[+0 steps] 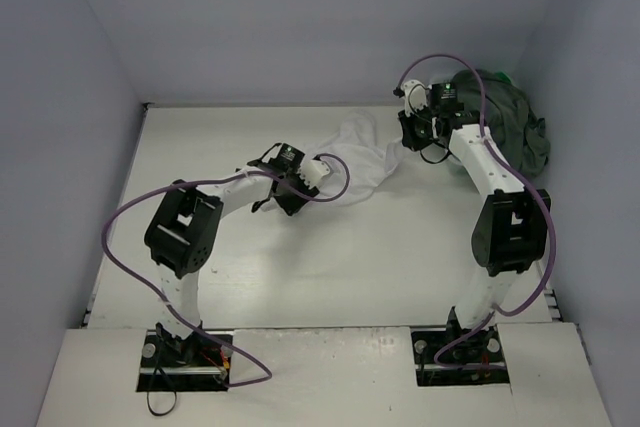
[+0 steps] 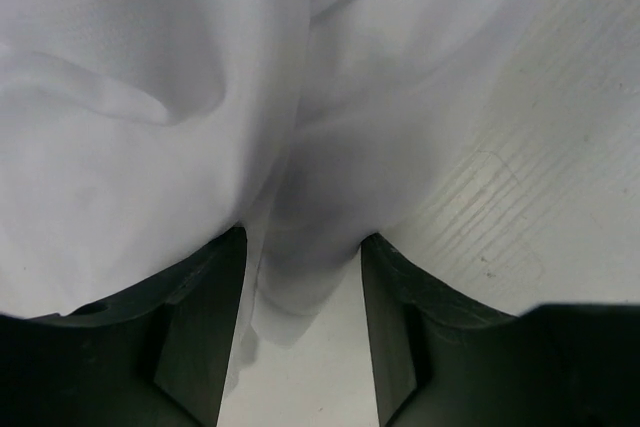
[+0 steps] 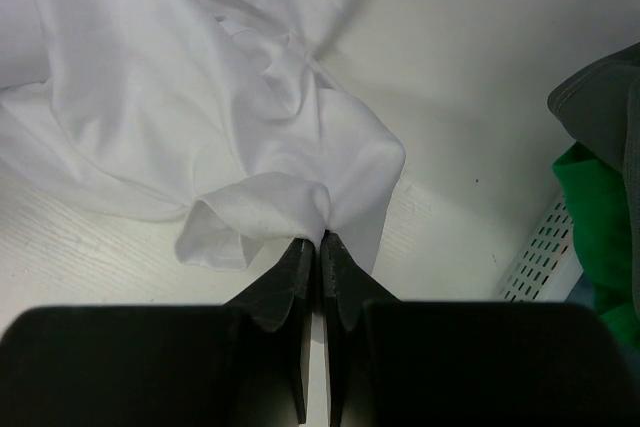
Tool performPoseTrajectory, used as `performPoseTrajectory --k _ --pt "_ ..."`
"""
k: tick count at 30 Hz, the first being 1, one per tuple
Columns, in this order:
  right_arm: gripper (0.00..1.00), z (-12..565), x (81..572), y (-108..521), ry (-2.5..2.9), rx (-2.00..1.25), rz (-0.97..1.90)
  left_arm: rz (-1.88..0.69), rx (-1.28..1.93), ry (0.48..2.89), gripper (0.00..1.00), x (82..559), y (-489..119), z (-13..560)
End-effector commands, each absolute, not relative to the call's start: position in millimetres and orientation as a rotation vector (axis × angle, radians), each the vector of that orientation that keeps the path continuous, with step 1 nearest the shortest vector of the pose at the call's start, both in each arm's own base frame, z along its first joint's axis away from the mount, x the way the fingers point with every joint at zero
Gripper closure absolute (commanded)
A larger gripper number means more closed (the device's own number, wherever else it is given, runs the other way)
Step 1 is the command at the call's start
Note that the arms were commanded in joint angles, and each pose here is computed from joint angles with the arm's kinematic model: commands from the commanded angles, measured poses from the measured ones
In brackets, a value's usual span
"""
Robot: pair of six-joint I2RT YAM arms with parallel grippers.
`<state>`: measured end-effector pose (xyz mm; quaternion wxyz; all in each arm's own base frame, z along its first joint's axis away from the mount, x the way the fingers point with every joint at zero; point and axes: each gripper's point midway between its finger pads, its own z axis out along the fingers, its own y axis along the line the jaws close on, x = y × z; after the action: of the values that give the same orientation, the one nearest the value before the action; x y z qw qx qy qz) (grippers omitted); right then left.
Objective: Fold and stack the t-shirts
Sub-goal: Flatten out the tshirt
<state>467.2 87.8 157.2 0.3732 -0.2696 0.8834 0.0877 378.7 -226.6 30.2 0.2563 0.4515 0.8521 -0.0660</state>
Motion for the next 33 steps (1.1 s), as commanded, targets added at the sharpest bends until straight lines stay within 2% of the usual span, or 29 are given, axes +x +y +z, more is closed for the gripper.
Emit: performPoseTrajectory --k 1,4,5,10,14,21,27,33 --pt "1.00 187 474 90 2.161 -0.689 0.224 -0.195 1.252 2.288 0.56 387 -232 42" --pt "1.00 189 473 91 2.158 -0.688 0.231 -0.232 1.276 2.336 0.72 379 -232 35" --pt "1.00 190 473 90 2.156 -0.686 0.230 -0.252 1.282 2.334 0.81 379 -236 37" --pt "1.00 188 470 89 2.164 -0.685 0.227 -0.274 1.293 2.358 1.00 370 -232 40" --pt "1.00 188 469 89 2.167 -0.673 0.230 -0.271 1.275 2.351 1.00 365 -224 55" --pt "1.00 218 453 95 2.103 -0.660 0.265 -0.247 1.157 2.301 1.00 364 -193 122" --pt "1.00 268 417 94 2.021 -0.646 0.268 -0.235 1.044 2.238 1.00 351 -162 185" --pt "1.00 336 354 97 1.850 -0.664 0.279 -0.241 0.976 2.169 1.00 323 -138 239"
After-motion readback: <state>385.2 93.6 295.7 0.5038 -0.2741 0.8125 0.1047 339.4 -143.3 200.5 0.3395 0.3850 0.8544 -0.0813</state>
